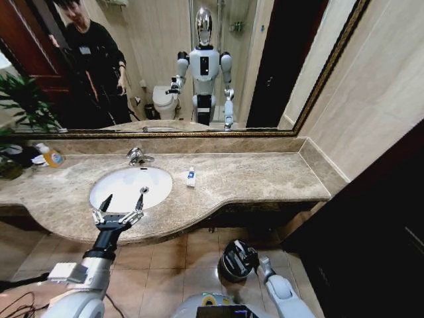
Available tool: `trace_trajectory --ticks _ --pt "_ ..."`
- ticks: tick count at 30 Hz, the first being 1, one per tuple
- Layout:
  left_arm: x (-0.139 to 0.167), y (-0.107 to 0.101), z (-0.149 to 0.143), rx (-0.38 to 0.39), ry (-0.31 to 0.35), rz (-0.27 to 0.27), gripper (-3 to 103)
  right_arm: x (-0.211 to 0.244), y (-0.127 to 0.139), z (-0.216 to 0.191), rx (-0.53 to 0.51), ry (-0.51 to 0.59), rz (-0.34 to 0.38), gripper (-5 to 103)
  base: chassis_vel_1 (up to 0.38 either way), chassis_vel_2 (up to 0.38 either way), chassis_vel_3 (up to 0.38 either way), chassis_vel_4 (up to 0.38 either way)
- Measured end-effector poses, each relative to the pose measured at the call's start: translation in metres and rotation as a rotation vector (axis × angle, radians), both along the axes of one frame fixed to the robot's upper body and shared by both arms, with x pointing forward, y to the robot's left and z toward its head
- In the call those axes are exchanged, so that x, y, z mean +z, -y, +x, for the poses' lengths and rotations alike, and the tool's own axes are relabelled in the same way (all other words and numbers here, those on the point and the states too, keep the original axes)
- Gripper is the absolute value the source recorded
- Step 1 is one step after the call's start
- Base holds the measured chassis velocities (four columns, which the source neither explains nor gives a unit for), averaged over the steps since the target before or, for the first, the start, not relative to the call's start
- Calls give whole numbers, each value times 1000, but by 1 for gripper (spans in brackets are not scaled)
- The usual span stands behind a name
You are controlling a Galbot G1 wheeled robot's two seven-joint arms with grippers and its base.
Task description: Pick up the trash from the sink and place it in the trash bin.
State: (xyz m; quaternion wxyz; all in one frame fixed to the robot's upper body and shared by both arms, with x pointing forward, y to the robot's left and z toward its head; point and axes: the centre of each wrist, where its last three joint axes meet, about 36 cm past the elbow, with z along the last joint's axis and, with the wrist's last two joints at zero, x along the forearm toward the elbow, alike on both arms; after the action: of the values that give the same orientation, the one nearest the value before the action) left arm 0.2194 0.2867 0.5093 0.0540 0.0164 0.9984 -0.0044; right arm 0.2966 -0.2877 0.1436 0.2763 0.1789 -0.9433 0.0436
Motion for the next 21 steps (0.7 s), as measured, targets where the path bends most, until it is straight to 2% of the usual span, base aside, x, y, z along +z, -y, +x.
trace_trajectory --ticks 1,3,5,7,8,9,11,14,21 --pt "0 0 0 0 0 0 100 -2 -4 -4 6 -5 -2 61 0 0 0 0" --pt "0 0 0 0 0 0 100 -3 -6 -7 10 -9 -3 61 0 0 0 0" --pt "0 0 0 0 0 0 100 -3 -11 -9 16 -11 0 72 0 0 0 0" --pt "0 0 0 0 0 0 100 -3 -13 -10 18 -11 3 72 0 0 0 0" --pt "0 0 0 0 0 0 100 -2 -19 -10 26 -8 13 77 0 0 0 0" --pt "0 0 0 0 0 0 100 -1 -22 -10 33 -3 20 88 0 0 0 0" --pt "0 0 0 0 0 0 100 1 -24 -10 39 -1 24 88 0 0 0 0" --pt "0 0 0 0 0 0 100 11 -27 -16 81 0 29 99 0 0 0 0" --pt "0 0 0 0 0 0 100 41 -20 -21 106 38 31 100 0 0 0 0"
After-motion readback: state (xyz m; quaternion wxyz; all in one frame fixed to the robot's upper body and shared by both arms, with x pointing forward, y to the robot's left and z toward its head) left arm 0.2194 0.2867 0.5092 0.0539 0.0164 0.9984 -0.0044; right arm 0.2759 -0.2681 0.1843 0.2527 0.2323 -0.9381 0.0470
